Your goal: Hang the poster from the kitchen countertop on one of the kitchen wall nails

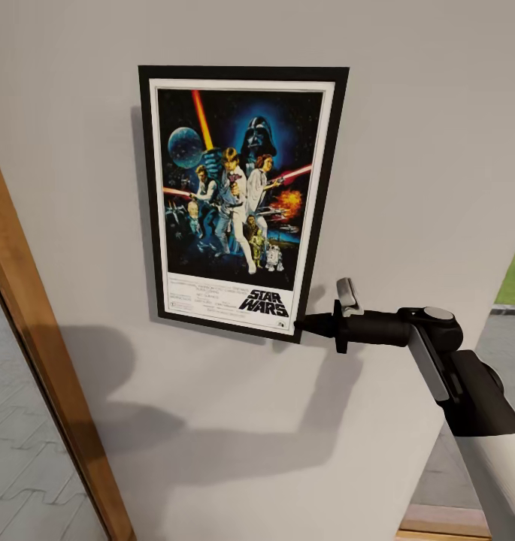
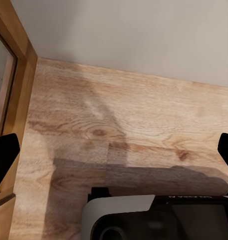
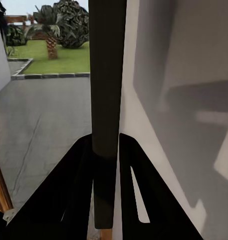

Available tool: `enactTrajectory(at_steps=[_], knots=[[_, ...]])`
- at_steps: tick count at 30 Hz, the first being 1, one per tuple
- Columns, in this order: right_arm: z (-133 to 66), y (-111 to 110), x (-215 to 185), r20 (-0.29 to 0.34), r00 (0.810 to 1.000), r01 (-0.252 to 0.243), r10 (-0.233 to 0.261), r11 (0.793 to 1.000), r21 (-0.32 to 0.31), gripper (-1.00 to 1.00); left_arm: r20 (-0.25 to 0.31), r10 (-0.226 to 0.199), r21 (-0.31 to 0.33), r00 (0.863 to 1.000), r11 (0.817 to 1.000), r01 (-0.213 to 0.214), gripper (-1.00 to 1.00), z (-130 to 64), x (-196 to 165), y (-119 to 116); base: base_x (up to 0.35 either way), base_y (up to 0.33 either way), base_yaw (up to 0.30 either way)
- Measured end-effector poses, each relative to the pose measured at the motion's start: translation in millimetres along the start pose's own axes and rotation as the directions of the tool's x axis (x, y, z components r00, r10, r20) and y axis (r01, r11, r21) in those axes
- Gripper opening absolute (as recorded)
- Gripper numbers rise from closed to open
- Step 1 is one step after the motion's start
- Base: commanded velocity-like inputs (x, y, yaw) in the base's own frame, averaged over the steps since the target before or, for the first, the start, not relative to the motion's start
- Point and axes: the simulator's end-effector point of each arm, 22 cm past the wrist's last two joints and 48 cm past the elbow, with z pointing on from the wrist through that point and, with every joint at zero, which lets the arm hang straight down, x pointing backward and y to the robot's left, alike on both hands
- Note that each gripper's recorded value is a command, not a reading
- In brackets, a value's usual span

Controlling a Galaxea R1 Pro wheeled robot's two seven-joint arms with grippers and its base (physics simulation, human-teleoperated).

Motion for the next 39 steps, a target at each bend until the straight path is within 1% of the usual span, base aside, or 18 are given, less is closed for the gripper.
enactTrajectory(at_steps=[39], knots=[[-0.1, -0.6, 0.8, -0.001, 1.0, -0.004, 0.004, 1.0, 0.001, -1.0, 0.0, 0.0, 0.0, 1.0, 1.0, 0.0, 1.0, 0.0, 0.0, 0.0, 0.0, 0.0, 0.0]])
